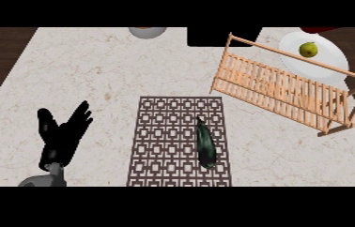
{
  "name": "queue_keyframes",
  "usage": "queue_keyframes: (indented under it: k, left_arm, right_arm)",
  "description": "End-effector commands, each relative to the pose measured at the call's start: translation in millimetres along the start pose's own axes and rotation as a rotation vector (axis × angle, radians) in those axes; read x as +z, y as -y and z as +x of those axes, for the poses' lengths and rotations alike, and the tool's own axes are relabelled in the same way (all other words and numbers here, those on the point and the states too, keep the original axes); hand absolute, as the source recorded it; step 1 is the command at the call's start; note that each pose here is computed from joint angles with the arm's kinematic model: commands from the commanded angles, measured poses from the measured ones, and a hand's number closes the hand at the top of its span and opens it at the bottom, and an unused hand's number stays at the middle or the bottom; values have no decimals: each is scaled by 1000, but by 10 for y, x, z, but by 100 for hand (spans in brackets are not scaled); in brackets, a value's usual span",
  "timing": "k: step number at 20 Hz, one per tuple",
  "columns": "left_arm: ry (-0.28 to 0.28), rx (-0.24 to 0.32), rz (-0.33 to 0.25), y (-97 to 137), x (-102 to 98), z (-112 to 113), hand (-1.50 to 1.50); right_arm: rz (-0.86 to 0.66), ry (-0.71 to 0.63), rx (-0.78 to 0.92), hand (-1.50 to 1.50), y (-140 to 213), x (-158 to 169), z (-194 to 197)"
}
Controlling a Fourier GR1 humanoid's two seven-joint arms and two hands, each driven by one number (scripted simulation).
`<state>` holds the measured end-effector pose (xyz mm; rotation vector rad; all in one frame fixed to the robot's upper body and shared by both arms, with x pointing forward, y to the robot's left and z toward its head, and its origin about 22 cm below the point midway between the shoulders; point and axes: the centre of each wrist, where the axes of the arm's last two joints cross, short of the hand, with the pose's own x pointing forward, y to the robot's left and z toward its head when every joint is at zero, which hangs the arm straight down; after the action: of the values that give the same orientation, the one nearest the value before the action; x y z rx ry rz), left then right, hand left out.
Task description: Pick the can from the placemat and place it in the tiered shelf
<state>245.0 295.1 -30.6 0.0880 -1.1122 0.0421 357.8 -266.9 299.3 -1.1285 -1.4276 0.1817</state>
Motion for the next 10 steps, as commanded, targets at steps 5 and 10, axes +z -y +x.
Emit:
queue_keyframes:
  k: [5,10]
  left_arm:
    - [9,-4,8,-244,15,88,0]
    - [1,4,7,-34,19,54,0]
  right_arm:
    - [-41,-47,-327,-150,183,48,74]
    - [-117,-73,-524,-150,280,17,-25]
